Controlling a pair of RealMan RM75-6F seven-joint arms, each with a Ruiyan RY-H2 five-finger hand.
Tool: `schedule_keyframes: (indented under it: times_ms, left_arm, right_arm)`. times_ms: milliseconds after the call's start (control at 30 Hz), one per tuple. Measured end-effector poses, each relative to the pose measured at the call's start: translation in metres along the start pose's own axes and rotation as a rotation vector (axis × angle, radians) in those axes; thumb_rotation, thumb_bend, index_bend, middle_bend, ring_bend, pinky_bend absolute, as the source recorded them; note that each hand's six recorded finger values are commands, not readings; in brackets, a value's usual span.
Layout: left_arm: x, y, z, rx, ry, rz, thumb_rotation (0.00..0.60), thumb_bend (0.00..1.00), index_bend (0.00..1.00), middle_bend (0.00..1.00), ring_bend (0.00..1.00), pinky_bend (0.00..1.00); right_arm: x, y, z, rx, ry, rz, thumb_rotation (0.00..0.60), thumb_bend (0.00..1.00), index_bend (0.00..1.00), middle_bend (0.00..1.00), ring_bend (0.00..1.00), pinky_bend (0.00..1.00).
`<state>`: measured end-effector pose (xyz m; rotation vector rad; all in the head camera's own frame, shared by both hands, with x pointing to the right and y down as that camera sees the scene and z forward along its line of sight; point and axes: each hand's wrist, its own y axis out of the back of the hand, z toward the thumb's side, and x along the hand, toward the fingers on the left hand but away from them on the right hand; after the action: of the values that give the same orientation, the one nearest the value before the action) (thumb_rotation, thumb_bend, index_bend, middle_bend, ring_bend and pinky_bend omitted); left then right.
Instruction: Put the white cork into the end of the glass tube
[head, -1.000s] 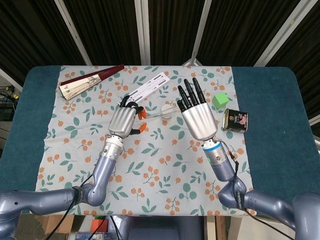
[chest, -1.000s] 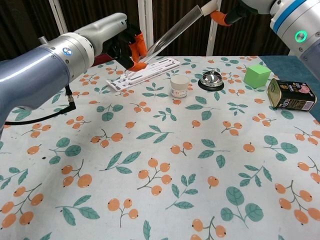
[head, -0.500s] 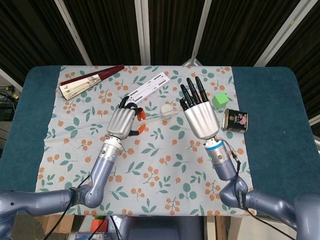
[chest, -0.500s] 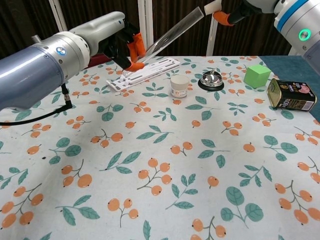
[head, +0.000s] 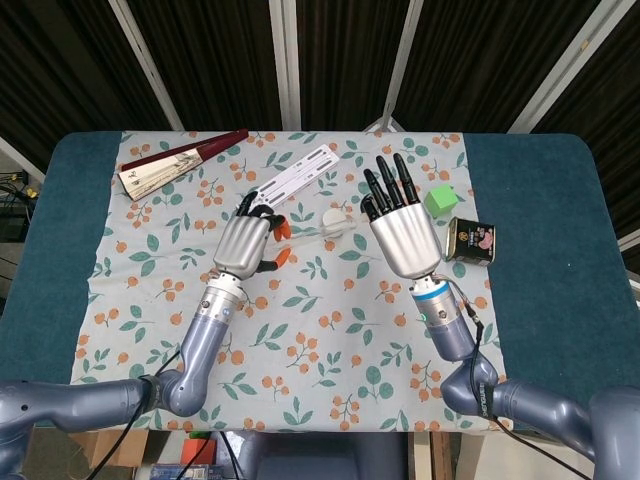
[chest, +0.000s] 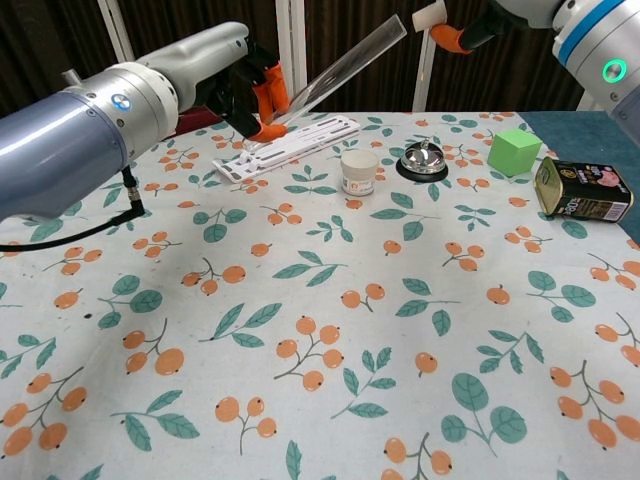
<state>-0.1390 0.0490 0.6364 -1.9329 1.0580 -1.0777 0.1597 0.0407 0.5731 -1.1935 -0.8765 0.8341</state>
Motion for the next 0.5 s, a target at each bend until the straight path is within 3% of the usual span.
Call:
schedule_keyframes:
  times_ms: [500]
  left_arm:
    - [0.0016,0.0007,-0.0019,0.002,0.006,0.001,0.6,0.54,0.7,0.76,0.26,0.0]
  right_arm:
    - [-0.0013,0.0038,-0.0011,-0.002,-0.001,-0.009,0.6,0.36,0.77,0.25,0.0,0.0]
